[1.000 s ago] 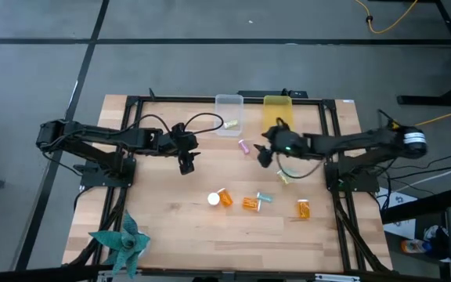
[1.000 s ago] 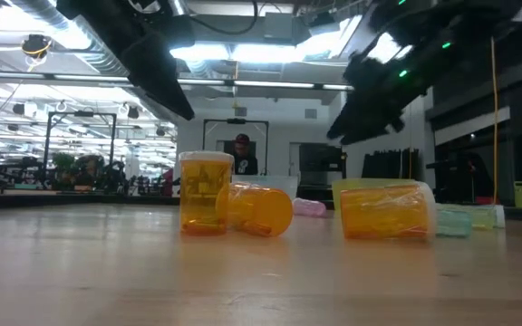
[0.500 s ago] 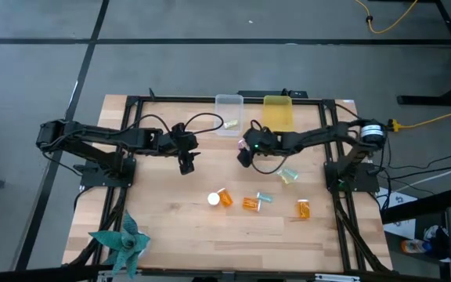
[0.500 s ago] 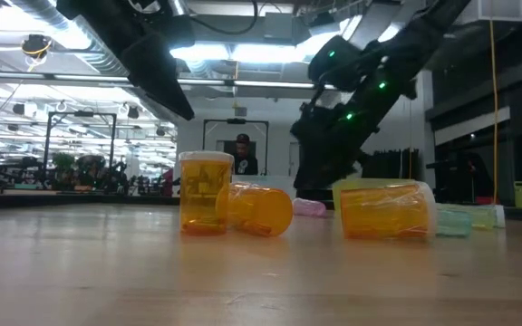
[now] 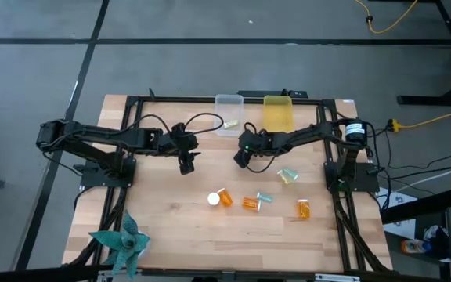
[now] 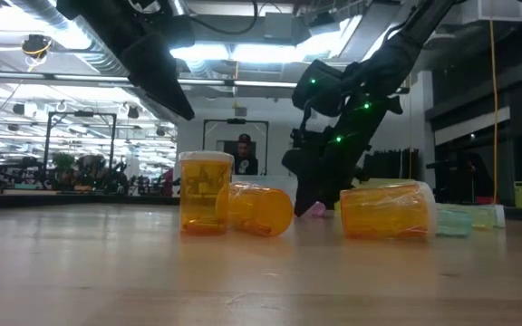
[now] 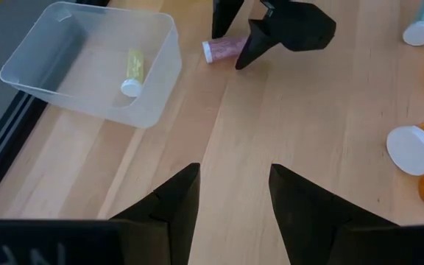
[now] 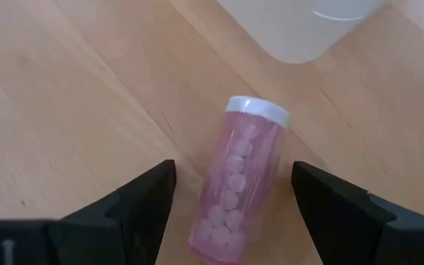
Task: Pick and place medicine bottles into bin by pill shape (circle, oval)
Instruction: Put the small pink pill bottle into the transparent bin
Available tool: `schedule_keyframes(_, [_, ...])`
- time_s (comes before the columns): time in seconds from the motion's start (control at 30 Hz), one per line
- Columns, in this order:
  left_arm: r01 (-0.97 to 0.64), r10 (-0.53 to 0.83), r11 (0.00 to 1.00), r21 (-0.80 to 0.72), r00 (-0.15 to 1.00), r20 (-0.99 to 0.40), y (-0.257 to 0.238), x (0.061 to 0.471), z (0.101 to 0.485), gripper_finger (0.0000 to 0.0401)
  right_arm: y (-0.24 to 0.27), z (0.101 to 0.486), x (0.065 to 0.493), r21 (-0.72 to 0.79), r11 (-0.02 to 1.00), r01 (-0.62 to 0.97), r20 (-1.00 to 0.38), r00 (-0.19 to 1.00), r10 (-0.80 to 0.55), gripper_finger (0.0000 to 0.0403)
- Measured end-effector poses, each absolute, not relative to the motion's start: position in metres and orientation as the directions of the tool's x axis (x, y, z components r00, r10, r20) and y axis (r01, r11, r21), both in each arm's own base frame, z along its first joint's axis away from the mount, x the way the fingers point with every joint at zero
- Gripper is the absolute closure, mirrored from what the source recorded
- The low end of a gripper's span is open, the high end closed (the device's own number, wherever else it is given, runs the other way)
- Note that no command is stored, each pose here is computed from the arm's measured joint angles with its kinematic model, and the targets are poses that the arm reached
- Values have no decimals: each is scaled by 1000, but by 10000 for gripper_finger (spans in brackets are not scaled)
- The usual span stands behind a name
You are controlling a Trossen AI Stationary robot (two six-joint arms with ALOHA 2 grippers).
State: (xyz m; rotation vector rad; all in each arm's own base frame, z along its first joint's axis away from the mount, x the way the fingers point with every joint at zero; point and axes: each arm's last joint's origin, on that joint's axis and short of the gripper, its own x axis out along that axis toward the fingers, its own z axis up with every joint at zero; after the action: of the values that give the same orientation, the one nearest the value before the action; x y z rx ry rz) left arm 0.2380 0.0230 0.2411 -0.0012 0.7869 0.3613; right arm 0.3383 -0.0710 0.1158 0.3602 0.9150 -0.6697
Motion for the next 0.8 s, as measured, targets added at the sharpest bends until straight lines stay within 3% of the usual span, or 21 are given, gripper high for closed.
schedule_keyframes(0.2, [-318, 317, 939, 132, 648, -693, 23, 238, 241, 244, -71, 116, 338, 10, 744, 669, -822, 429, -375, 141])
schedule_keyframes(0.6, [-318, 317, 939, 133, 648, -693, 23, 238, 241, 244, -69, 116, 339, 39, 803, 595, -838, 457, -298, 278])
schedule_keyframes(0.8, [-318, 317, 939, 133, 648, -693, 23, 238, 241, 244, -68, 123, 346, 88, 861, 501, -845, 495, -202, 308])
